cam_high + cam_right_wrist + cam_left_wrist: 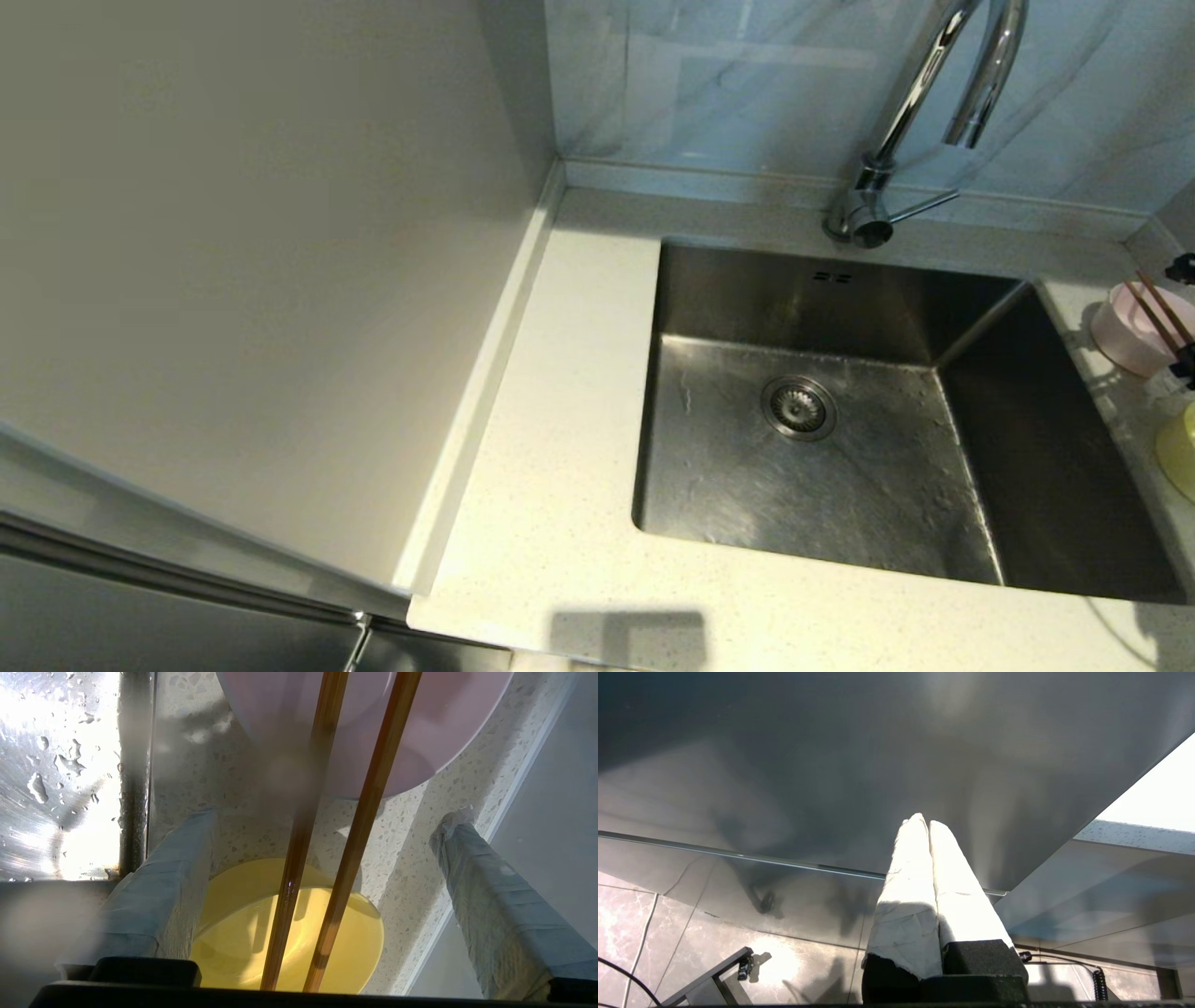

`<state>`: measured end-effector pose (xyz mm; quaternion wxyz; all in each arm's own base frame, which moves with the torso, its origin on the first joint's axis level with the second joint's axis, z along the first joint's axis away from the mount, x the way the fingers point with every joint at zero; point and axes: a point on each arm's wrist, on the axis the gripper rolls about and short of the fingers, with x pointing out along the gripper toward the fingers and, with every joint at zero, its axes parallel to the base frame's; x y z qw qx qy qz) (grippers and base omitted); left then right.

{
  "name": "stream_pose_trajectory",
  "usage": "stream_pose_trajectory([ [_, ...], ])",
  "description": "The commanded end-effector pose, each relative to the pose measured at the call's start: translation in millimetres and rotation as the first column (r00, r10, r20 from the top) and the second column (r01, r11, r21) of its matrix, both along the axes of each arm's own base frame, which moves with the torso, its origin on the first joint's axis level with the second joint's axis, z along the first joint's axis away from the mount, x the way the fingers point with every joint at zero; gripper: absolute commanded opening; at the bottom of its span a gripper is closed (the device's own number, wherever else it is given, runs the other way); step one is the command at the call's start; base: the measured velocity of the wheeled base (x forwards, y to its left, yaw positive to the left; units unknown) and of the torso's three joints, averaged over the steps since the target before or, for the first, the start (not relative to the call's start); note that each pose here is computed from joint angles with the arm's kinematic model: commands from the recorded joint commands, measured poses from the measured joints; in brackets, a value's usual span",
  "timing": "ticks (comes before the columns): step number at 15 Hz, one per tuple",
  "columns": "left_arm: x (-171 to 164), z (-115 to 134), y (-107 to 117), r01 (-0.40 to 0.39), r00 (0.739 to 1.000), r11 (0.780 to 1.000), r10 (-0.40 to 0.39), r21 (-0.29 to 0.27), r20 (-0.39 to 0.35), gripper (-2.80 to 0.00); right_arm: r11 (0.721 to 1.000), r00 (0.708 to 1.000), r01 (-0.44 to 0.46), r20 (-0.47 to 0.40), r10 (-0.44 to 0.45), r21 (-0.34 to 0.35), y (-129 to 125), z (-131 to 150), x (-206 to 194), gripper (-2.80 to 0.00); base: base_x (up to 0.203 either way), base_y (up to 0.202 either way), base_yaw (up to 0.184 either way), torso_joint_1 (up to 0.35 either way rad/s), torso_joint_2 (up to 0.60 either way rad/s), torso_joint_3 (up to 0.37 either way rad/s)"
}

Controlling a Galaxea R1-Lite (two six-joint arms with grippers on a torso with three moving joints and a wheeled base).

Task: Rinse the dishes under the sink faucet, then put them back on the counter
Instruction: Put the chopsticks into the sink

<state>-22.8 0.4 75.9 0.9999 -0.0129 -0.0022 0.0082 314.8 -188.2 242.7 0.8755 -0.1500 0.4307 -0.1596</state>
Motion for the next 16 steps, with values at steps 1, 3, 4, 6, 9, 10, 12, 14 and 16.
stream_pose_trajectory([
  [1, -0.2, 0.0, 0.0, 0.000, 1.000, 1.000, 0.000, 0.000, 0.003, -2.80, 1.000, 1.000, 0.000, -0.004, 0.000, -0.004, 0.1, 0.3, -0.4, 0.00, 0.000, 0.000, 0.000, 0.000, 0.00, 0.000],
  [3, -0.2, 0.0, 0.0, 0.000, 1.000, 1.000, 0.000, 0.000, 0.003, -2.80, 1.000, 1.000, 0.000, -0.003, 0.000, -0.006, -0.2, 0.3, 0.1, 0.00, 0.000, 0.000, 0.000, 0.000, 0.00, 0.000],
  [4, -0.2, 0.0, 0.0, 0.000, 1.000, 1.000, 0.000, 0.000, 0.003, -2.80, 1.000, 1.000, 0.000, -0.001, 0.000, -0.008, -0.5, 0.3, 0.6, 0.00, 0.000, 0.000, 0.000, 0.000, 0.00, 0.000],
  [6, -0.2, 0.0, 0.0, 0.000, 1.000, 1.000, 0.000, 0.000, 0.003, -2.80, 1.000, 1.000, 0.001, -0.002, -0.001, -0.006, -0.5, -0.1, 0.6, 0.00, 0.000, 0.000, 0.000, 0.000, 0.00, 0.000],
  [9, -0.2, 0.0, 0.0, 0.000, 1.000, 1.000, 0.000, 0.000, 0.003, -2.80, 1.000, 1.000, 0.000, -0.004, 0.000, -0.006, -0.4, -0.5, 0.5, 0.00, 0.000, 0.000, 0.000, 0.000, 0.00, 0.000],
  [10, -0.2, 0.0, 0.0, 0.000, 1.000, 1.000, 0.000, 0.000, 0.003, -2.80, 1.000, 1.000, 0.000, -0.006, 0.000, -0.005, -0.4, -1.0, 0.4, 0.00, 0.000, 0.000, 0.000, 0.000, 0.00, 0.000],
  [12, -0.2, 0.0, 0.0, 0.000, 1.000, 1.000, 0.000, 0.000, 0.003, -2.80, 1.000, 1.000, 0.000, -0.005, 0.000, -0.005, -0.4, -0.6, 0.4, 0.00, 0.000, 0.000, 0.000, 0.000, 0.00, 0.000],
  [14, -0.2, 0.0, 0.0, 0.000, 1.000, 1.000, 0.000, 0.000, 0.003, -2.80, 1.000, 1.000, 0.000, -0.004, 0.000, -0.006, -0.5, -0.7, 0.7, 0.00, 0.000, 0.000, 0.000, 0.000, 0.00, 0.000],
  [16, -0.2, 0.0, 0.0, 0.000, 1.000, 1.000, 0.000, 0.000, 0.003, -2.80, 1.000, 1.000, 0.019, -0.015, -0.019, -0.020, -1.4, -1.6, 1.1, 0.00, 0.000, 0.000, 0.000, 0.000, 0.00, 0.000],
])
